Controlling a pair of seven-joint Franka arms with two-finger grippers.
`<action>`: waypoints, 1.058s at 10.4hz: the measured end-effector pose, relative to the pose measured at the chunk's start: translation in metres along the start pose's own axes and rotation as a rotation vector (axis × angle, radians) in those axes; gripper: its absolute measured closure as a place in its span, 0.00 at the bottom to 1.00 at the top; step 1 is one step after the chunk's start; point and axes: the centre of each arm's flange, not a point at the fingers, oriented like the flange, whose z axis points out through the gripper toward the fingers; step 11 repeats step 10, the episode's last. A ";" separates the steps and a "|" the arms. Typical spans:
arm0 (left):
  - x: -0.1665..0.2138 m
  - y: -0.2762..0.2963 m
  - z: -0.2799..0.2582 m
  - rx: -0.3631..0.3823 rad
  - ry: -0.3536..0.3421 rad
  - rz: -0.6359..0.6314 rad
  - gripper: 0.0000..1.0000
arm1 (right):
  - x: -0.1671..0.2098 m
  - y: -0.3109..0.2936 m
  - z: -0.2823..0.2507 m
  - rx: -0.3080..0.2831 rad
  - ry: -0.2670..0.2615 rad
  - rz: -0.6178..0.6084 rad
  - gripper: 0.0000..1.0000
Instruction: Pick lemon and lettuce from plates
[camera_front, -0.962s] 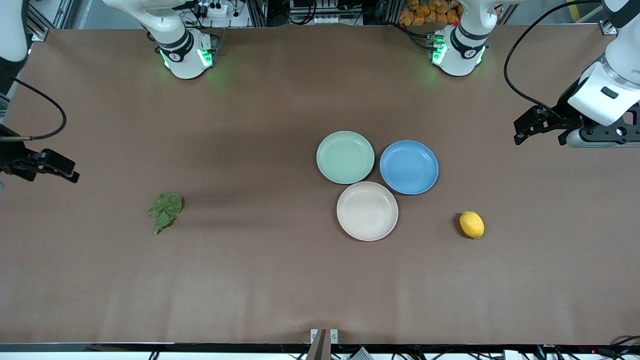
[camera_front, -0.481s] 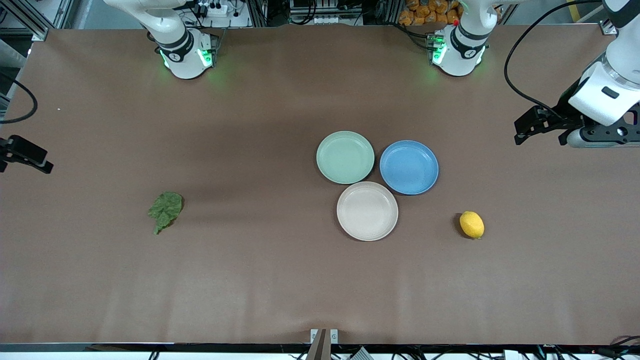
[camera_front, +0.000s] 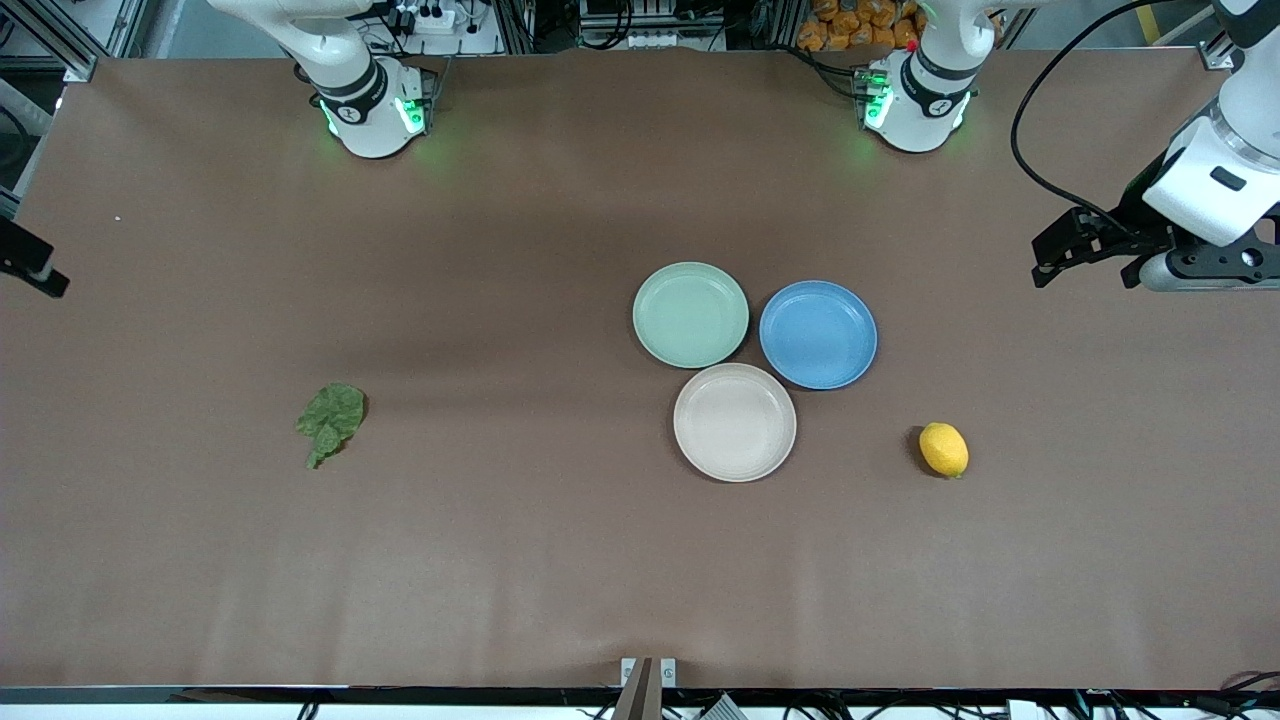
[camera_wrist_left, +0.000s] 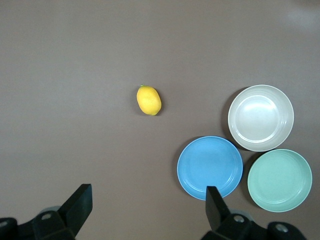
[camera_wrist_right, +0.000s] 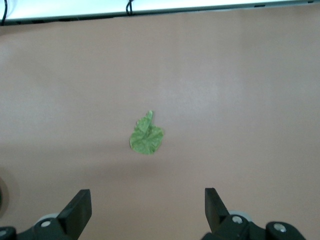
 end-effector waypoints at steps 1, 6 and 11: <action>0.000 0.000 -0.001 0.000 0.001 0.000 0.00 | -0.004 0.005 -0.002 0.001 -0.005 0.002 0.00; 0.001 0.000 -0.011 -0.003 0.022 0.000 0.00 | -0.008 -0.011 0.011 0.009 -0.037 -0.030 0.00; 0.001 0.000 -0.011 -0.003 0.021 0.000 0.00 | -0.019 -0.014 0.016 0.012 -0.049 -0.035 0.00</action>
